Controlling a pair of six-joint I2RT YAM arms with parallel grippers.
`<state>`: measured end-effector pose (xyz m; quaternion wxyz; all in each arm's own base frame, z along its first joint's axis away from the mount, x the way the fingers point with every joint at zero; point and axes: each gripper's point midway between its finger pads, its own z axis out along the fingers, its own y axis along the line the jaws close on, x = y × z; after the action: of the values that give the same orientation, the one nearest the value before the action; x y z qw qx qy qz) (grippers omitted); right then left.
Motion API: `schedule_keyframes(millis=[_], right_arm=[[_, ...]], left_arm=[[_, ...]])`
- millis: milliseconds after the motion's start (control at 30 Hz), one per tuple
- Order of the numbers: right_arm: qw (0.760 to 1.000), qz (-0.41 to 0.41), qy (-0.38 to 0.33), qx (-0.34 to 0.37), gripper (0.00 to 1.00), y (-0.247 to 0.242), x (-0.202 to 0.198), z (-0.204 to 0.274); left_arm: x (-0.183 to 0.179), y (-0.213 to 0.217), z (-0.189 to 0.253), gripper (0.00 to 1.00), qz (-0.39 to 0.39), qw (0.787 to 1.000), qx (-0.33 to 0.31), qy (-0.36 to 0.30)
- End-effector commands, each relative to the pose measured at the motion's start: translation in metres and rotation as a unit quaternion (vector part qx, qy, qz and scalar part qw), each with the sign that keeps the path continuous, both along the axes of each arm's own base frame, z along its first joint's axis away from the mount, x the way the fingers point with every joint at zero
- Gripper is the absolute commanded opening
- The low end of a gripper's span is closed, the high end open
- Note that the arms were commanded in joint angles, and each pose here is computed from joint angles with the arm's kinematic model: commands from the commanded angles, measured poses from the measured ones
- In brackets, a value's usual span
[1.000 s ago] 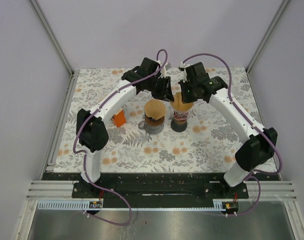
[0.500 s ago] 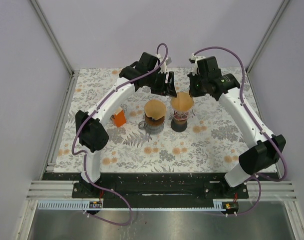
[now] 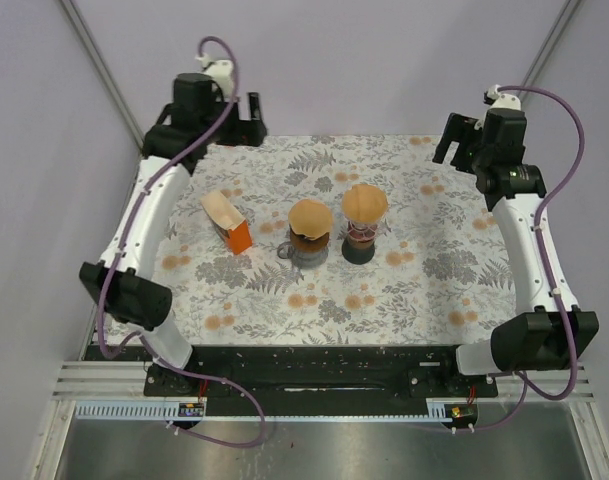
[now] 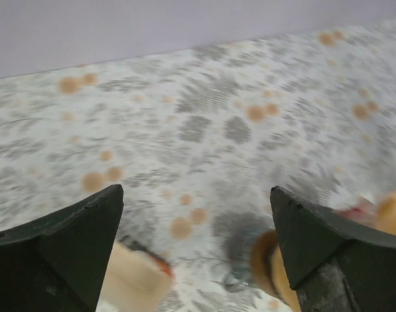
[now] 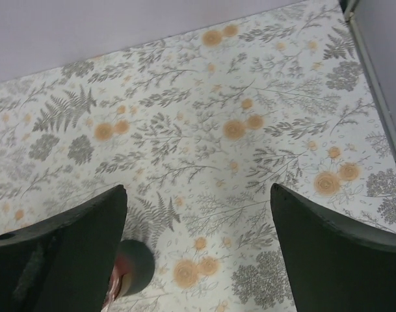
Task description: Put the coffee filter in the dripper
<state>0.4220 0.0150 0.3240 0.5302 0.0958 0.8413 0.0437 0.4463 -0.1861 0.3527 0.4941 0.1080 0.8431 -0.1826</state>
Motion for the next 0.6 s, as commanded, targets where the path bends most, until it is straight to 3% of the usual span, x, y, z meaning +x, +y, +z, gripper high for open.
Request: schedule_keyframes(millis=[0, 167, 300, 433, 567], right_arm=[[0.996, -0.069, -0.058, -0.001, 0.99, -0.040, 0.009, -0.001], [0.991, -0.116, -0.060, 0.008, 0.99, -0.068, 0.005, -0.034], [0.987, -0.146, -0.068, -0.002, 0.99, -0.079, 0.001, -0.070], [0.982, -0.168, -0.085, -0.006, 0.99, -0.086, -0.002, -0.104], [0.972, -0.204, -0.115, -0.010, 0.99, -0.097, -0.010, -0.132]], left_arm=[[0.021, 0.111, 0.012, 0.99, 0.148, 0.986, 0.042, -0.067], [0.016, 0.219, -0.016, 0.99, 0.267, 0.959, 0.042, -0.082], [0.002, 0.274, -0.048, 0.99, 0.330, 0.935, 0.060, -0.115], [-0.023, 0.289, -0.104, 0.99, 0.348, 0.927, 0.102, -0.095], [-0.037, 0.273, -0.141, 0.99, 0.325, 0.938, 0.075, -0.097]])
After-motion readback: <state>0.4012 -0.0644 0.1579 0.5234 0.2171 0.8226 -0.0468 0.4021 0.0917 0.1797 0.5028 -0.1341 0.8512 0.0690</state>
